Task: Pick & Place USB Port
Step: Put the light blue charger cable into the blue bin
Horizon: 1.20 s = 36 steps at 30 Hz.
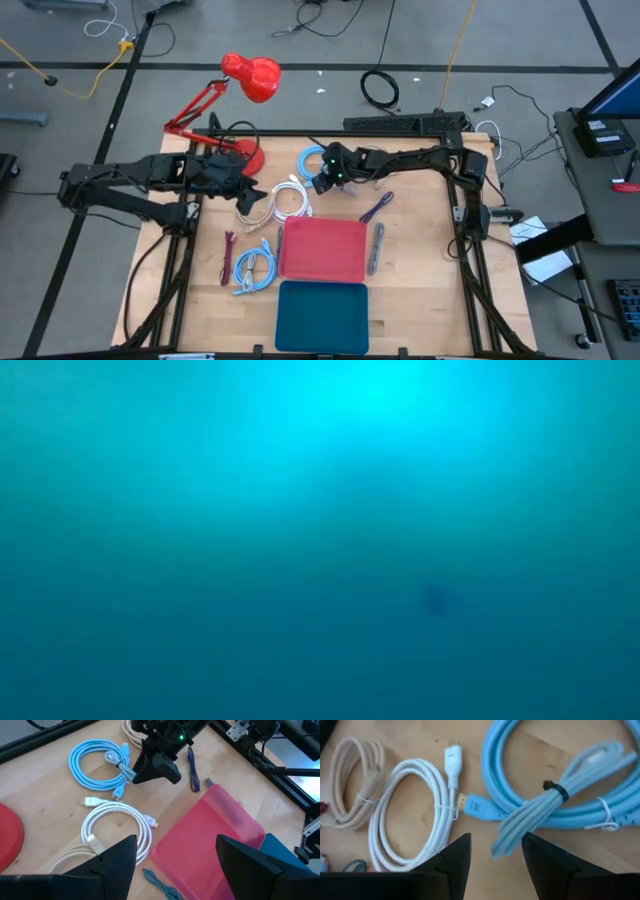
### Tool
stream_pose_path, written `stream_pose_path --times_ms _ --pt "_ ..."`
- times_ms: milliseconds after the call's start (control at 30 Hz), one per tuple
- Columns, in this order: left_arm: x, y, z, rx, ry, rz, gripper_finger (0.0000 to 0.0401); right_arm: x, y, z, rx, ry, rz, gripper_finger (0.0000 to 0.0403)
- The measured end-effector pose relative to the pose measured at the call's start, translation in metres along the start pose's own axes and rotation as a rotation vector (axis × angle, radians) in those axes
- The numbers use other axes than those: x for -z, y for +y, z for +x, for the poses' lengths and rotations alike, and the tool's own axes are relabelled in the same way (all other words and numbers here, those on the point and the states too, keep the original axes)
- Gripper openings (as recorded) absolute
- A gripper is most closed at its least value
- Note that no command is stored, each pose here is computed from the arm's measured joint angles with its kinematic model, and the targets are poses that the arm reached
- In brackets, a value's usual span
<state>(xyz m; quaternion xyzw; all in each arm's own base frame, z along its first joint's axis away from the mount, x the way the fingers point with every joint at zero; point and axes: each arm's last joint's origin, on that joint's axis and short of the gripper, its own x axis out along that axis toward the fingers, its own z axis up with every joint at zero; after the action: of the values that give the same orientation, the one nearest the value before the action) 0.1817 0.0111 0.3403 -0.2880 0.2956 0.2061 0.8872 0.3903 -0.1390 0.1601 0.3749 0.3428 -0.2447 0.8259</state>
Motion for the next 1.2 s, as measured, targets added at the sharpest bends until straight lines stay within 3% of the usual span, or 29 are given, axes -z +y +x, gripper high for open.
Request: stream_pose_path --times_ms 133,400,967,1200 --pt "0.003 -0.004 -0.001 0.005 -0.001 -0.003 0.0273 0.000 -0.001 0.000 0.029 -0.007 -0.013 0.0127" --pt "0.006 -0.009 -0.002 0.008 -0.027 -0.006 0.0273 0.000 -0.002 0.000 0.029 -0.009 -0.013 0.0008" --pt "0.004 -0.012 -0.003 0.022 -0.056 0.016 0.0273 0.005 0.007 -0.003 0.013 -0.004 0.023 0.0001" --pt "0.006 -0.010 0.000 -0.003 -0.059 0.019 0.0273 0.001 0.046 -0.045 -0.099 -0.072 -0.057 0.0000"
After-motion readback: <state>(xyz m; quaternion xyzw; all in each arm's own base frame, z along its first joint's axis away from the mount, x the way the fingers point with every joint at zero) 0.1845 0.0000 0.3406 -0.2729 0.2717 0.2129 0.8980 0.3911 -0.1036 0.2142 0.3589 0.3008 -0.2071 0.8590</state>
